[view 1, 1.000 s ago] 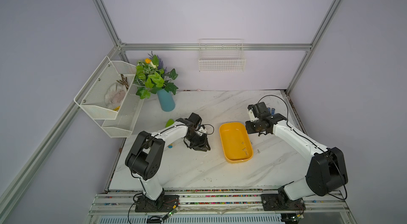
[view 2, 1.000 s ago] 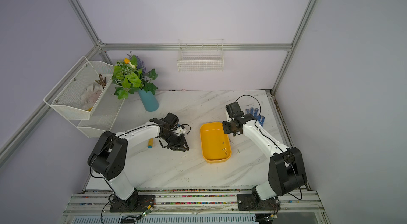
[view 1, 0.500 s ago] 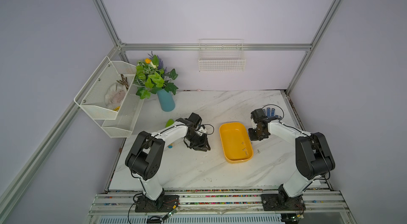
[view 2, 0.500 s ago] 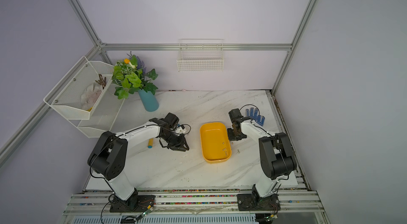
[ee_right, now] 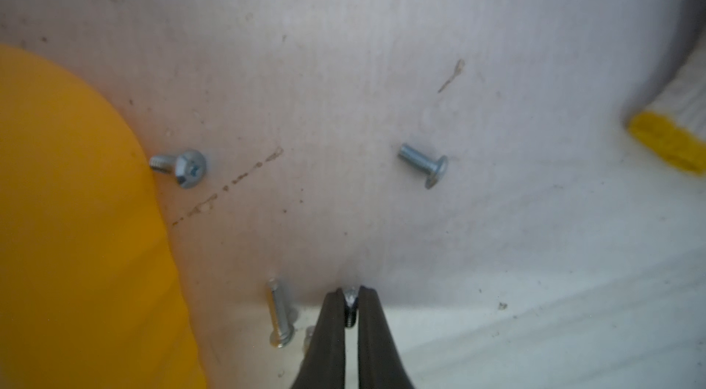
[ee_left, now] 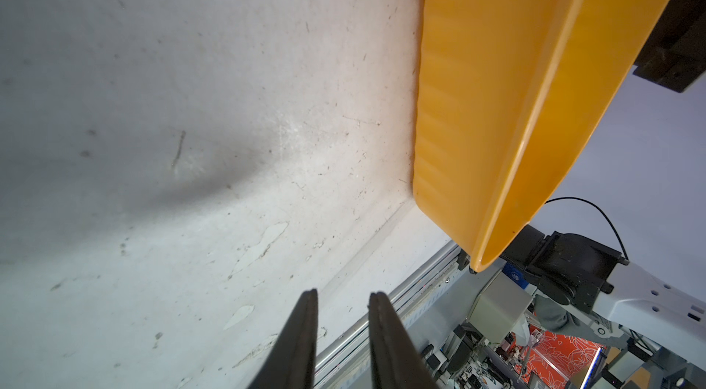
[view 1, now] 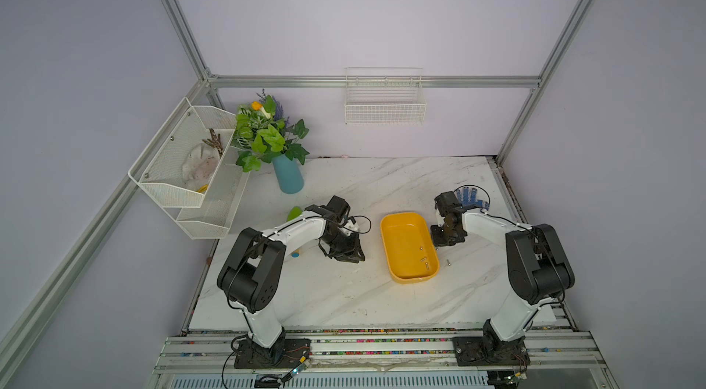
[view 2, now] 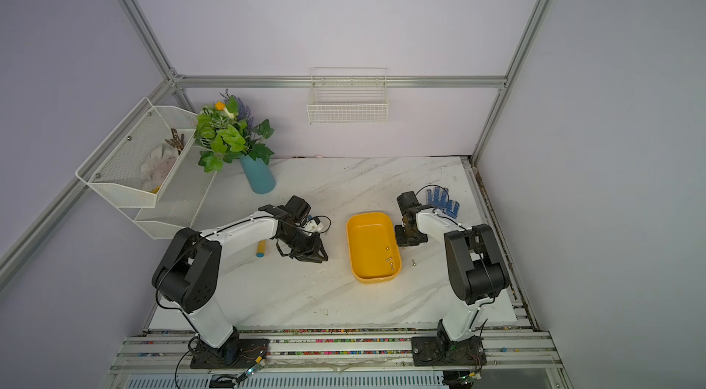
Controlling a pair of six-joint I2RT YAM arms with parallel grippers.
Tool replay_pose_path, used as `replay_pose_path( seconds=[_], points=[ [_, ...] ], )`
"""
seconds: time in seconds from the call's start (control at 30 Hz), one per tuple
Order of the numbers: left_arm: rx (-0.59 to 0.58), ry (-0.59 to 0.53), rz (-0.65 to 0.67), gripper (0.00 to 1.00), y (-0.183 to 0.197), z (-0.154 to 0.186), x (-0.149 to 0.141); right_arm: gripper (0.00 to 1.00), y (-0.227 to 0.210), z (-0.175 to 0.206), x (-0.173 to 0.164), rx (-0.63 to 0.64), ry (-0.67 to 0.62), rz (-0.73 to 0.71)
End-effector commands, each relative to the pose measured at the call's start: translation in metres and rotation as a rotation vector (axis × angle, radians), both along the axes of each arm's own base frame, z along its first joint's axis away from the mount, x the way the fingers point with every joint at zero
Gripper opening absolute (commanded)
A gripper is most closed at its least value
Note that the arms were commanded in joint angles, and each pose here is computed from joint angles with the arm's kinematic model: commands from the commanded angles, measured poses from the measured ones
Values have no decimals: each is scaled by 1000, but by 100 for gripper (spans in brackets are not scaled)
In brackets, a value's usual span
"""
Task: Take out the screws from the storage box
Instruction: Place the screw at the center of the board.
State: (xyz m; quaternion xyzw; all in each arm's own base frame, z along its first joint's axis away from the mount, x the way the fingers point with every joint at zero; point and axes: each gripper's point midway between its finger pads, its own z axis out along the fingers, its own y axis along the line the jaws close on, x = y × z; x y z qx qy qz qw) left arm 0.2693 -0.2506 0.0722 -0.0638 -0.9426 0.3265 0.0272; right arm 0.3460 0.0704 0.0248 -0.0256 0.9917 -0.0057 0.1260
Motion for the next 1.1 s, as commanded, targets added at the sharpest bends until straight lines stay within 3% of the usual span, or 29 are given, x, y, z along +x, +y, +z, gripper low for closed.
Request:
replay_pose_path(
  seconds=[0.0, 0.27, 0.6, 0.87, 1.07],
  points=[
    [-27, -75, -9, 29, -6, 28, 19, 2, -1, -3, 2, -3, 2, 3],
    [-25, -77, -11, 29, -6, 29, 18, 19, 0, 10, 6, 4, -26, -10],
    [-25, -79, -11, 29, -7, 30, 20, 25, -4, 44, 12, -6, -101, -19],
    [-28, -82, -8, 29, -9, 29, 25, 26, 34, 108, -9, 224, -200, -4],
    [-39, -99, -5, 29, -13, 33, 31, 31, 77, 116, -38, 257, -155, 60]
  ],
)
